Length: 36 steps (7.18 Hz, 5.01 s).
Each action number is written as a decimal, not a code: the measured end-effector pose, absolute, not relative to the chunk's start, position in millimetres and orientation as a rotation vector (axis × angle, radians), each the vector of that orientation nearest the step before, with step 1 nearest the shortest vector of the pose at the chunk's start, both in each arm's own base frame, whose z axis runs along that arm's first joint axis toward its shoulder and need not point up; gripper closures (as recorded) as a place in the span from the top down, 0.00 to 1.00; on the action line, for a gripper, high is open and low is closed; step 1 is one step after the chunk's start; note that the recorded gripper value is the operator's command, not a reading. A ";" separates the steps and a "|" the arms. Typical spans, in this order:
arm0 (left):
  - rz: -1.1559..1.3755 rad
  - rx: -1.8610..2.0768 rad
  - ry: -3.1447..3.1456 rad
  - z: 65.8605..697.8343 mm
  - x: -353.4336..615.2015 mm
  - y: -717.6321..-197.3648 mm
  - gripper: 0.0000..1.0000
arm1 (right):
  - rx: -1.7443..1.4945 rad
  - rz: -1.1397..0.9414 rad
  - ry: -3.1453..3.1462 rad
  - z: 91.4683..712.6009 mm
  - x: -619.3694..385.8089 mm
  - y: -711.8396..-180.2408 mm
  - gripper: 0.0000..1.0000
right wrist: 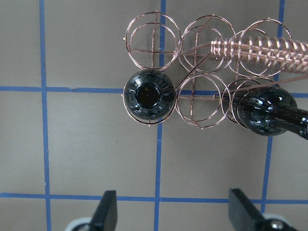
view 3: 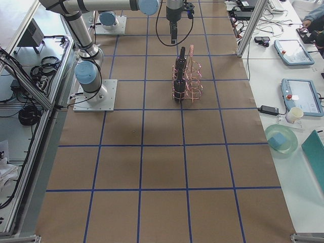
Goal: Place wine into wine basket
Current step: 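Lower the left gripper onto the neck of the lying bottle, then close the left gripper on the bottle neck and tilt it upright, then carry the upright bottle with the left gripper toward the table center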
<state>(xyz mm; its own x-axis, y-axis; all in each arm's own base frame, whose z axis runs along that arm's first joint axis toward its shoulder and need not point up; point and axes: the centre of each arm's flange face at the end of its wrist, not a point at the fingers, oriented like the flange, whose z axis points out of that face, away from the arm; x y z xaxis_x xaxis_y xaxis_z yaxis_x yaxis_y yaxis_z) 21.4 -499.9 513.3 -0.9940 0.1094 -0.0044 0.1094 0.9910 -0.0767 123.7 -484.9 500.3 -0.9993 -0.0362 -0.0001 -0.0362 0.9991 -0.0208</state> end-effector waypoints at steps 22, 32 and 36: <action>0.027 0.147 3.180 375.1 218.1 -608.3 0.00 | -0.080 -0.031 3.142 499.2 120.8 -484.2 0.84; 0.080 0.066 3.142 425.8 100.6 -601.2 0.00 | -0.081 -0.027 3.140 498.3 121.8 -484.5 0.84; 0.077 0.092 3.155 435.0 -86.8 -572.6 0.00 | -0.078 -0.024 3.140 498.8 122.4 -483.4 0.84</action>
<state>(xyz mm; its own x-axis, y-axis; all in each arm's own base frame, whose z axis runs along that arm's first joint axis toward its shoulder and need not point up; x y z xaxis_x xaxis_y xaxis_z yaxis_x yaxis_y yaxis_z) -86.8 -572.6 435.0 -0.9982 0.0578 0.0172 0.0586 0.9971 0.0481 122.4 -483.4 498.8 -0.9988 -0.0499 -0.0003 -0.0499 0.9986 -0.0153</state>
